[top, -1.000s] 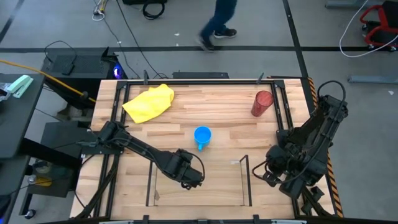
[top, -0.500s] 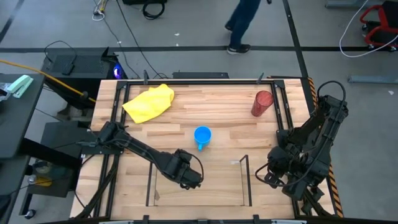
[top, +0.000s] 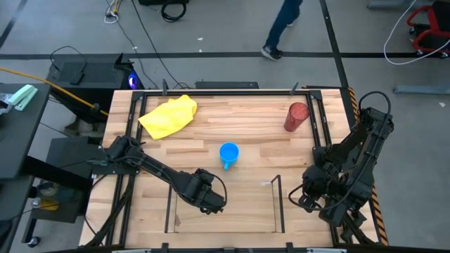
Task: Stack small to large cups/mugs on shelf
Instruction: Put the transparent mug on the shelf
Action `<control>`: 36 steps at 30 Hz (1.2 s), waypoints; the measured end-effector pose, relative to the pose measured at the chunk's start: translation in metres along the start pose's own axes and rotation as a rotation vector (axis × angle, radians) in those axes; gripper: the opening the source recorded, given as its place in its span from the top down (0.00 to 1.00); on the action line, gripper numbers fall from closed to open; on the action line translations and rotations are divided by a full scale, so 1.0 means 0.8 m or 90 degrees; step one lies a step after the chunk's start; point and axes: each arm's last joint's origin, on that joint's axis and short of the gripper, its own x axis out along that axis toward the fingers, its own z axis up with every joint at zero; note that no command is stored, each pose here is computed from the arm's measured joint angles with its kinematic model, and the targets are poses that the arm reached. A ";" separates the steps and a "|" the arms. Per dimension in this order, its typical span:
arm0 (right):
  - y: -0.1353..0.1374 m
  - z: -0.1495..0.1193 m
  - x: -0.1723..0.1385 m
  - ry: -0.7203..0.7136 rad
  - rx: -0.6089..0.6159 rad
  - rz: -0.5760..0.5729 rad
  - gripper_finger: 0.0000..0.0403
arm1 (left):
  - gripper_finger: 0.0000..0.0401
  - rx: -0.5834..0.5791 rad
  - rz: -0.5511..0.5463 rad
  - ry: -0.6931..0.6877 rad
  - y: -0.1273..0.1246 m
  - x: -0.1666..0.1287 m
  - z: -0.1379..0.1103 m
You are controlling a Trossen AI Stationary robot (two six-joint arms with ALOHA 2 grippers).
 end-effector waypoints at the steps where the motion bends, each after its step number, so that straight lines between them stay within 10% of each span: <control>1: 0.000 0.000 0.000 -0.001 0.000 0.001 0.76 | 0.98 0.002 0.000 -0.001 0.000 -0.001 -0.001; 36: 0.001 0.000 0.000 0.000 0.016 0.005 0.76 | 0.88 0.061 -0.026 -0.008 -0.009 -0.005 -0.031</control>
